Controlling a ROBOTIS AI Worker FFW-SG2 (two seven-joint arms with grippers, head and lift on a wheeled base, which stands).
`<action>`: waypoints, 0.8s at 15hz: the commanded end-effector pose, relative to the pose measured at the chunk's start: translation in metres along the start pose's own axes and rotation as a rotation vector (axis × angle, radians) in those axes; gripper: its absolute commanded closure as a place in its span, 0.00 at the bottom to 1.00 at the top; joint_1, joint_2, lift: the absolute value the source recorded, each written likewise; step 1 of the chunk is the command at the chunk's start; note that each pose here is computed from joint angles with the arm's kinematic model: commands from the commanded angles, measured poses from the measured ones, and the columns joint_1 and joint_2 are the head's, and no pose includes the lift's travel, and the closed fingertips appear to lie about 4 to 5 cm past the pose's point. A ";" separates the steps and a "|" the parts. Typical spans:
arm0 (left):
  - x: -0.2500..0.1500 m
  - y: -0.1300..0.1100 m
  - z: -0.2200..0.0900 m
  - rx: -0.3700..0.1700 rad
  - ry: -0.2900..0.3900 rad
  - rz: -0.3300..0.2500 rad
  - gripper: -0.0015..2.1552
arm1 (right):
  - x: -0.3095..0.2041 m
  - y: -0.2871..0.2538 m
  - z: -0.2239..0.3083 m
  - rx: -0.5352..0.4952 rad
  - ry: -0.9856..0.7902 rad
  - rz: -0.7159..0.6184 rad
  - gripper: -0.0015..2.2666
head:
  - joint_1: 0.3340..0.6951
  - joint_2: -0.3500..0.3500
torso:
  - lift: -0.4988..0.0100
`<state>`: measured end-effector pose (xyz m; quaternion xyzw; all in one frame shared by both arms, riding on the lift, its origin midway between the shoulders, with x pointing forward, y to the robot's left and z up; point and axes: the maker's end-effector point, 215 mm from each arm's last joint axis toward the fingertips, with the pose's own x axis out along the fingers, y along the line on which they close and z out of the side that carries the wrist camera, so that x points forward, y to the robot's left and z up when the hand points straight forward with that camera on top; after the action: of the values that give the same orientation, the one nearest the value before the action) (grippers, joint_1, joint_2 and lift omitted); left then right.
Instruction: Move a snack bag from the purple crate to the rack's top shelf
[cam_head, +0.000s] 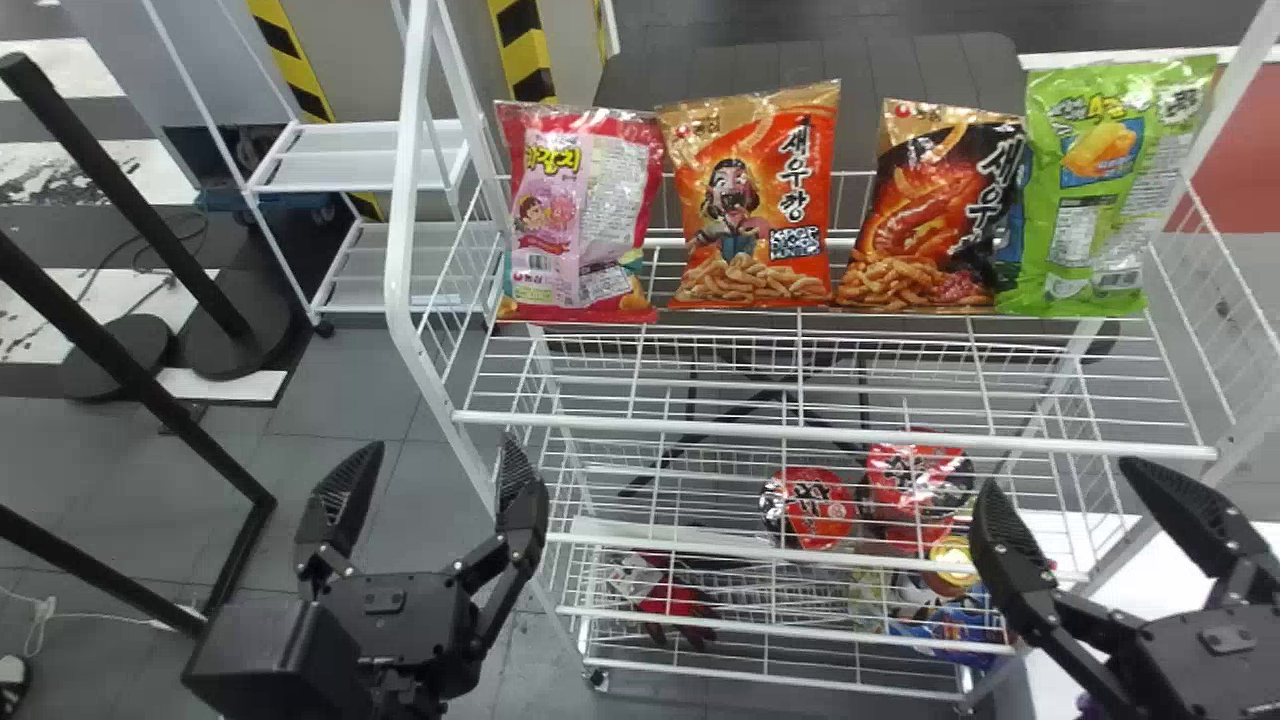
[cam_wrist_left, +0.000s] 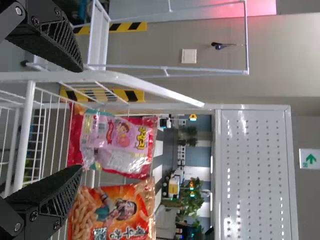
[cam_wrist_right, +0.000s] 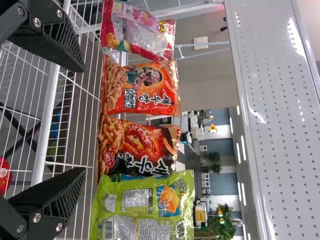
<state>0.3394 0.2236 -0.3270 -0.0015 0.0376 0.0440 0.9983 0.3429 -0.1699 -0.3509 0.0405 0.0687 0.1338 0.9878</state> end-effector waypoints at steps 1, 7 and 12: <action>-0.001 -0.005 -0.003 -0.006 0.013 -0.011 0.07 | -0.004 0.000 0.001 0.001 -0.003 -0.012 0.06 | 1.00 0.64 | 0.98; -0.009 -0.014 -0.006 0.009 0.016 -0.019 0.07 | -0.007 -0.005 0.013 -0.028 -0.049 -0.041 0.06 | 1.00 0.59 | 0.98; -0.010 -0.014 -0.004 0.005 0.012 -0.012 0.07 | -0.009 -0.004 0.014 -0.024 -0.050 -0.039 0.06 | 1.00 0.58 | 0.98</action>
<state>0.3305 0.2080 -0.3303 -0.0002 0.0442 0.0357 0.9984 0.3383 -0.1772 -0.3349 0.0301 0.0409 0.1141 0.9922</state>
